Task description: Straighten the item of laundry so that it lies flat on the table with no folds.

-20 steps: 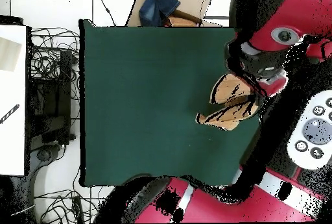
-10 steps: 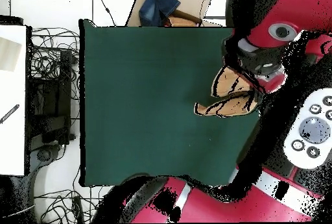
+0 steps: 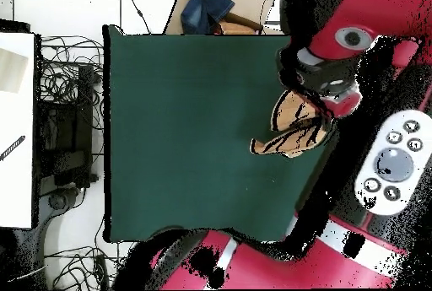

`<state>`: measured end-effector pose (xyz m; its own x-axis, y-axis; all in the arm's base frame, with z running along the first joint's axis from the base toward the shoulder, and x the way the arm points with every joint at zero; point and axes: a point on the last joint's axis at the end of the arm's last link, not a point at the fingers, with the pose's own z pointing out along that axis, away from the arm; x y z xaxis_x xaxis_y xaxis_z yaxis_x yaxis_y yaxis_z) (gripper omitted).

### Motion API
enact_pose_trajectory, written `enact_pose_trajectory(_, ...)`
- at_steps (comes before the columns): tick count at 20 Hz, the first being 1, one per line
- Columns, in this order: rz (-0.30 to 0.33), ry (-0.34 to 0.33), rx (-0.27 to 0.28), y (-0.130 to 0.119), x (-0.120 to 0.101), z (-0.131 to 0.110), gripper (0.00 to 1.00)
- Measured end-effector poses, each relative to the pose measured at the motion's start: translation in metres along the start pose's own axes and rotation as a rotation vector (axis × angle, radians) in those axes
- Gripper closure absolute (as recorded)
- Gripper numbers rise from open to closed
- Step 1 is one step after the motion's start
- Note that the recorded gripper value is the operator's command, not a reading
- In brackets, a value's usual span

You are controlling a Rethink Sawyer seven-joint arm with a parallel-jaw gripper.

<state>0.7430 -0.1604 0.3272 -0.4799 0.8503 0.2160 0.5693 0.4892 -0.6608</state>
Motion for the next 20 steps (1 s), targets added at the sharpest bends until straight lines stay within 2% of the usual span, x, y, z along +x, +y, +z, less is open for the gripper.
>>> enact_pose_trajectory(6, -0.060, -0.006, 0.016, 0.028, 0.041, -0.007, 1.00)
enact_pose_trajectory(11, -0.131, -0.019, 0.022, 0.059, 0.089, -0.013, 1.00)
enact_pose_trajectory(12, -0.150, -0.029, 0.016, 0.067, 0.100, -0.013, 1.00)
enact_pose_trajectory(16, -0.188, -0.062, -0.010, 0.086, 0.121, -0.014, 1.00)
enact_pose_trajectory(17, -0.207, -0.092, -0.030, 0.097, 0.132, -0.013, 1.00)
enact_pose_trajectory(20, -0.225, -0.141, -0.058, 0.113, 0.143, -0.013, 1.00)
